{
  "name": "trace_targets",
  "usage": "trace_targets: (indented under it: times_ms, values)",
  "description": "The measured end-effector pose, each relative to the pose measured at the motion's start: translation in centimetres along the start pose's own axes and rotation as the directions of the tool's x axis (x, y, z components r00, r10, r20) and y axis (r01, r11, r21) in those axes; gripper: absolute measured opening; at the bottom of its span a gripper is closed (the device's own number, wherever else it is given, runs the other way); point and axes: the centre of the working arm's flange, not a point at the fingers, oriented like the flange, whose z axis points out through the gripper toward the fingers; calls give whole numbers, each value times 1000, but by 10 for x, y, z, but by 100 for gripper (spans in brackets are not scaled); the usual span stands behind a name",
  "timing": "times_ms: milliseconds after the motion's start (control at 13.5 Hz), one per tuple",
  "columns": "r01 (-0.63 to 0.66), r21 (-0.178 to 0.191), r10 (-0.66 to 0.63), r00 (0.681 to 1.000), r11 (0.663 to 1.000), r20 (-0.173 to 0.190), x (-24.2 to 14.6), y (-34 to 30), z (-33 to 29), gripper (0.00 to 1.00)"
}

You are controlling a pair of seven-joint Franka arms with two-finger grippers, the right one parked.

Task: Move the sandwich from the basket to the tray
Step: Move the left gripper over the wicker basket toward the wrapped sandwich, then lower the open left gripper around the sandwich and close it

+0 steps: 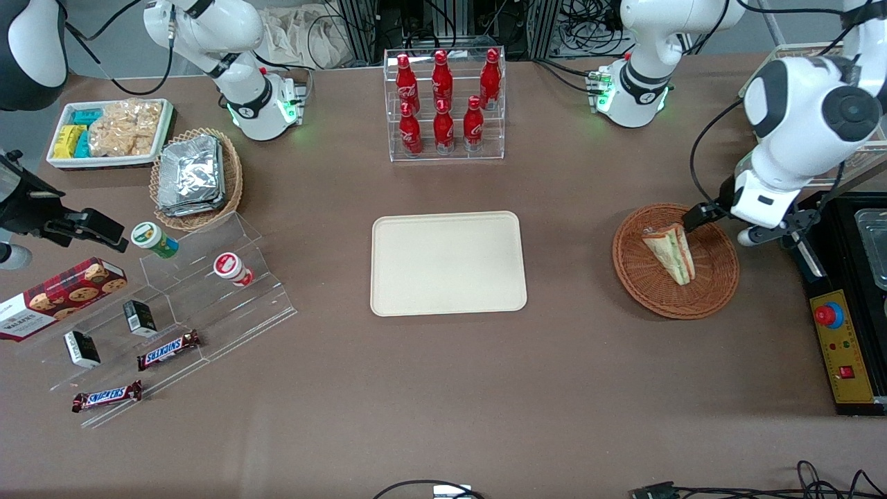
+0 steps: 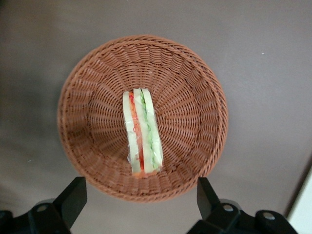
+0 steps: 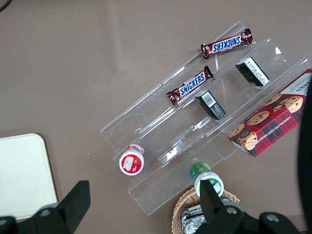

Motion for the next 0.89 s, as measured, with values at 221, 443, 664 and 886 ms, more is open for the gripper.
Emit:
trace_targets:
  times_ms: [221,443,664,886]
  values:
    - [11,-12,-11,999,1000,-35,-4,0,58,100]
    - [15,-11,-15,999,1000,-38,-7,-2,120,100]
    - [16,0,-16,1000,1000,-13,-9,-3,153,100]
    - [16,1,-16,1000,1000,-10,-9,-3,155,98]
